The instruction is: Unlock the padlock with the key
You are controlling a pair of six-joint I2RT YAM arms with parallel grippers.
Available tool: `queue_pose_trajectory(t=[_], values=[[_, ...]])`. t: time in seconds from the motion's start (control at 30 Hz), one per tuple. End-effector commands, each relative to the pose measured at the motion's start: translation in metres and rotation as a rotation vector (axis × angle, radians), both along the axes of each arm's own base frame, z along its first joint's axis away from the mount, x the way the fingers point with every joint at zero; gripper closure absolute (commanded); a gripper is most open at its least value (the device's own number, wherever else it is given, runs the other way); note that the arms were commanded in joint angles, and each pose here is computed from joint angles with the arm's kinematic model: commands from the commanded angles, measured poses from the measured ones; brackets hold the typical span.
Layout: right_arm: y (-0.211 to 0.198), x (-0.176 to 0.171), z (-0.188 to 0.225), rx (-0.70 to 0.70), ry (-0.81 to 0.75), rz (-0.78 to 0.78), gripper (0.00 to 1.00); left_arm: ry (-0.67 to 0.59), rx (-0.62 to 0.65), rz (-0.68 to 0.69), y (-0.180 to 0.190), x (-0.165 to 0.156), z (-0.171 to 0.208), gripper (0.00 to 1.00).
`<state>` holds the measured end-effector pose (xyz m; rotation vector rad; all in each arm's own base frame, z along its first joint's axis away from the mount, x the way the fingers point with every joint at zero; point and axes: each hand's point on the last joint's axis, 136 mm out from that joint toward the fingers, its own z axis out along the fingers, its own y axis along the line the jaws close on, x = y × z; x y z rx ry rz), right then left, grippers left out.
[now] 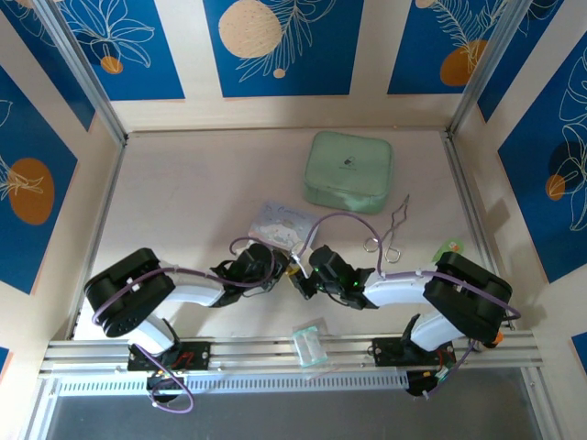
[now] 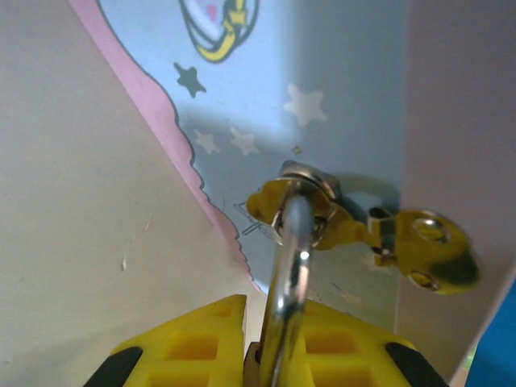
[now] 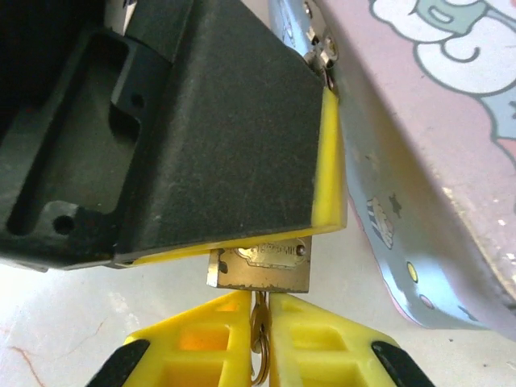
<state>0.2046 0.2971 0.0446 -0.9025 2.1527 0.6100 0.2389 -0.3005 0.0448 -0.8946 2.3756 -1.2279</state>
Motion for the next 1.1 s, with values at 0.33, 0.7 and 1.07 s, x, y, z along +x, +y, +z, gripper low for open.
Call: queue_pose_trajectory(t=[0.33,0.7,1.07], values=[[-0.013,0.011,0.000,0.309,0.451,-0.092,0.85,-0.049,-0.127,-0.067,-0.018,-0.006,0.033,1.00],[-0.022,0.011,-0.006,0.312,0.502,-0.146,0.68,-0.049,-0.092,-0.070,-0.013,-0.008,0.028,1.00],[-0.031,0.020,0.003,0.304,0.444,-0.236,0.54,-0.022,0.104,-0.115,0.007,-0.018,0.001,1.00]])
